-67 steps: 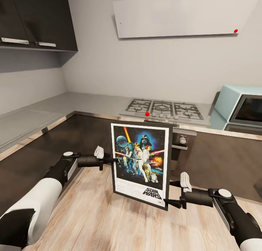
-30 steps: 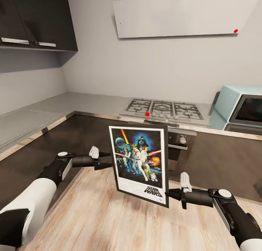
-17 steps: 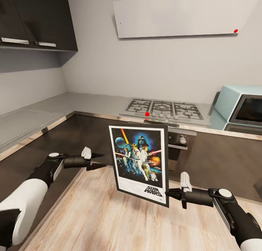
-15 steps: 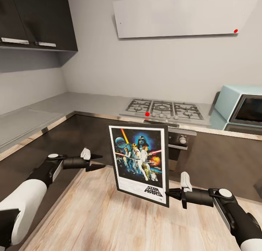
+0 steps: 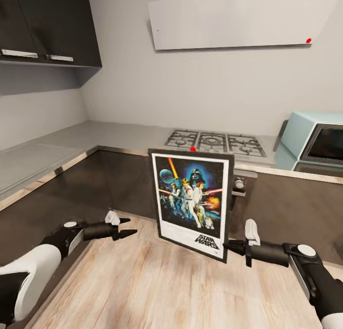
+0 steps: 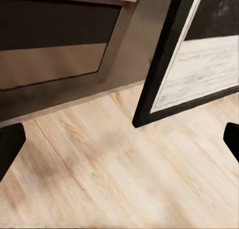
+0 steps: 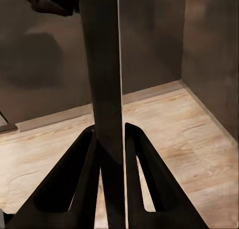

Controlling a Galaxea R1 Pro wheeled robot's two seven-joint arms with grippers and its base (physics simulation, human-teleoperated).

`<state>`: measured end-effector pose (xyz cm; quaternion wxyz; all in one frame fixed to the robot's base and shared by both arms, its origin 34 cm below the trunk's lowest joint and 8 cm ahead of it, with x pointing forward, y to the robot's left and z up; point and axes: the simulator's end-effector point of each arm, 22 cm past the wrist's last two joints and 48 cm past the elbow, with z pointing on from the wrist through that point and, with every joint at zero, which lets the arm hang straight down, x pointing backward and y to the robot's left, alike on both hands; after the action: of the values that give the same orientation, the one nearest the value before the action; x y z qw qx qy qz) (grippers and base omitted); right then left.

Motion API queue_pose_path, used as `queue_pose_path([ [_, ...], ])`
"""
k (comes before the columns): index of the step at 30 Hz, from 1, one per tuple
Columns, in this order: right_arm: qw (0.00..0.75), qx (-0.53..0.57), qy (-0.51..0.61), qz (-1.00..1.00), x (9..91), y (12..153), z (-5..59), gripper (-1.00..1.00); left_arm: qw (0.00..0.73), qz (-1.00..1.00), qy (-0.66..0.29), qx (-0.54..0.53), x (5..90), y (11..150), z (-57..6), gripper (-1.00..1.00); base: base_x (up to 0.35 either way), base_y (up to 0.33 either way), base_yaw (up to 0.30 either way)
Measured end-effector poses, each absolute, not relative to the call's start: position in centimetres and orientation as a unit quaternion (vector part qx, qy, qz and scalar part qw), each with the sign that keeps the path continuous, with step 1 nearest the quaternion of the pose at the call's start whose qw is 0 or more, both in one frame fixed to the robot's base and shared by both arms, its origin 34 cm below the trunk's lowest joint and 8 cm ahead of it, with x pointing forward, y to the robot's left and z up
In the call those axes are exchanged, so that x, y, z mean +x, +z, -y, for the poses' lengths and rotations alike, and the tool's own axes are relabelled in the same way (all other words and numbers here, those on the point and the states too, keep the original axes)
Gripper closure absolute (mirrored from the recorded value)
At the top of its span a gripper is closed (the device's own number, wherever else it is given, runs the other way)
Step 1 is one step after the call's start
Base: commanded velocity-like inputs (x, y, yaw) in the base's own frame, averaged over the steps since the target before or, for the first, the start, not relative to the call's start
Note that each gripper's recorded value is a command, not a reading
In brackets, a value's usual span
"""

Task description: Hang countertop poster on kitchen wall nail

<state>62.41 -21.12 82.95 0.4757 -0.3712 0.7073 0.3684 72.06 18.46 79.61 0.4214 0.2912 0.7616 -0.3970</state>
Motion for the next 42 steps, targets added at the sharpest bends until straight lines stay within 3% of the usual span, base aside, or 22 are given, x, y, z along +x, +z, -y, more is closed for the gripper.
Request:
queue_pose_path([
  [7,0.511,-0.321,0.35,-0.716,64.0,84.6,24.7,1.0,0.451,-0.761,-0.377,0.273,69.2,74.2,-16.3,-1.0,0.0,0.0,0.0],
  [18,0.514,-0.314,0.349,-0.718,64.4,86.5,24.5,1.0,0.51,-0.734,-0.364,0.262,66.6,72.4,-15.5,-1.0,0.0,0.0,0.0],
  [28,0.522,-0.303,0.331,-0.726,65.3,86.5,25.0,1.0,0.584,-0.689,-0.361,0.233,75.0,84.2,-17.0,-1.0,0.0,0.0,0.0],
  [32,0.523,-0.299,0.326,-0.728,65.5,86.4,25.2,1.0,0.614,-0.691,-0.319,0.209,77.6,88.4,-18.7,-1.0,0.0,0.0,0.0],
  [42,0.523,-0.297,0.326,-0.729,65.6,86.4,25.2,1.0,0.577,-0.728,-0.322,0.183,68.4,80.1,-16.6,-1.0,0.0,0.0,0.0],
])
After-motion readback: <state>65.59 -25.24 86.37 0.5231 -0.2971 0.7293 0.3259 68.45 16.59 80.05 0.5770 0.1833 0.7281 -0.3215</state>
